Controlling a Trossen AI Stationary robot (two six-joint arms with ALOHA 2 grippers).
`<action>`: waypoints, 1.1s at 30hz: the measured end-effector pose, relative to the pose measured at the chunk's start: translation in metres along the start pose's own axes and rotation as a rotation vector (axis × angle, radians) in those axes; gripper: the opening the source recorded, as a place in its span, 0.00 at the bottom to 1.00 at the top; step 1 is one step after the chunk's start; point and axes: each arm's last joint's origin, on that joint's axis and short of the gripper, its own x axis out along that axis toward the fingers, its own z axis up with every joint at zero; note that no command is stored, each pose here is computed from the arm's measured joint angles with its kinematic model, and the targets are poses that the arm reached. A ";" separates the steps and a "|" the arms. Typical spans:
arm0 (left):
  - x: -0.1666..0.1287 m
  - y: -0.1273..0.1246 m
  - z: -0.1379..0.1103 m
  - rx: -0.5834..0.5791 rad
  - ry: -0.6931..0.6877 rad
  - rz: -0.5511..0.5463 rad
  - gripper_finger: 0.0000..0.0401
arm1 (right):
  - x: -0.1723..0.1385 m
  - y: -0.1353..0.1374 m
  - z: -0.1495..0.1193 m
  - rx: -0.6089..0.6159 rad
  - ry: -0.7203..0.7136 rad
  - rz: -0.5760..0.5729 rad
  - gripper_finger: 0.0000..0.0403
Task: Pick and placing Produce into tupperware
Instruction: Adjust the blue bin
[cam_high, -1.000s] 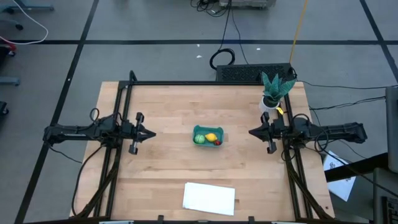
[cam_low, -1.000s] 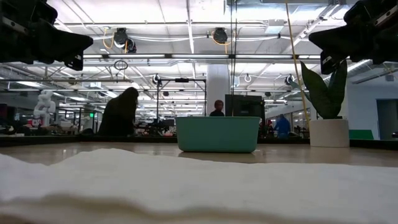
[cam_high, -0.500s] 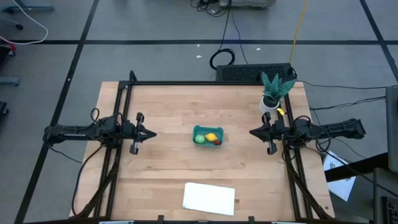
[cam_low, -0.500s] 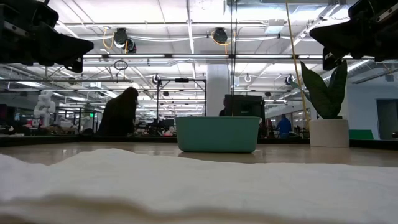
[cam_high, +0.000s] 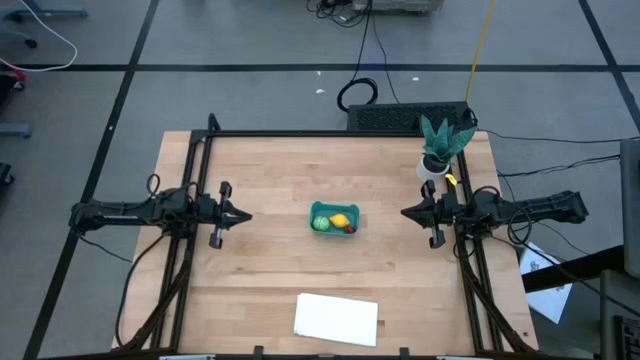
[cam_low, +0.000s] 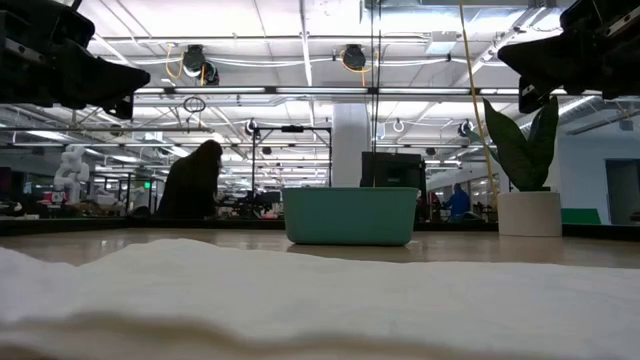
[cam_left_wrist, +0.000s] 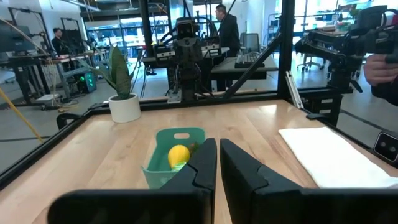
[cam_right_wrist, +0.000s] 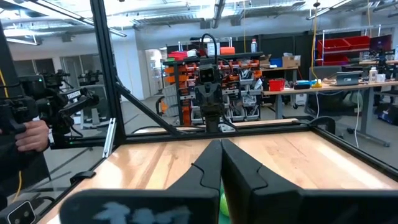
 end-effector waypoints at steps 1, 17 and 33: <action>0.000 0.000 0.000 0.000 0.001 0.000 0.06 | 0.000 0.000 0.000 -0.001 0.002 0.000 0.00; 0.000 0.000 -0.002 0.002 0.019 -0.001 0.06 | 0.000 0.000 -0.001 -0.002 0.006 0.002 0.00; 0.000 -0.001 -0.003 -0.014 0.028 -0.045 0.06 | 0.000 0.000 -0.001 -0.002 0.009 0.002 0.00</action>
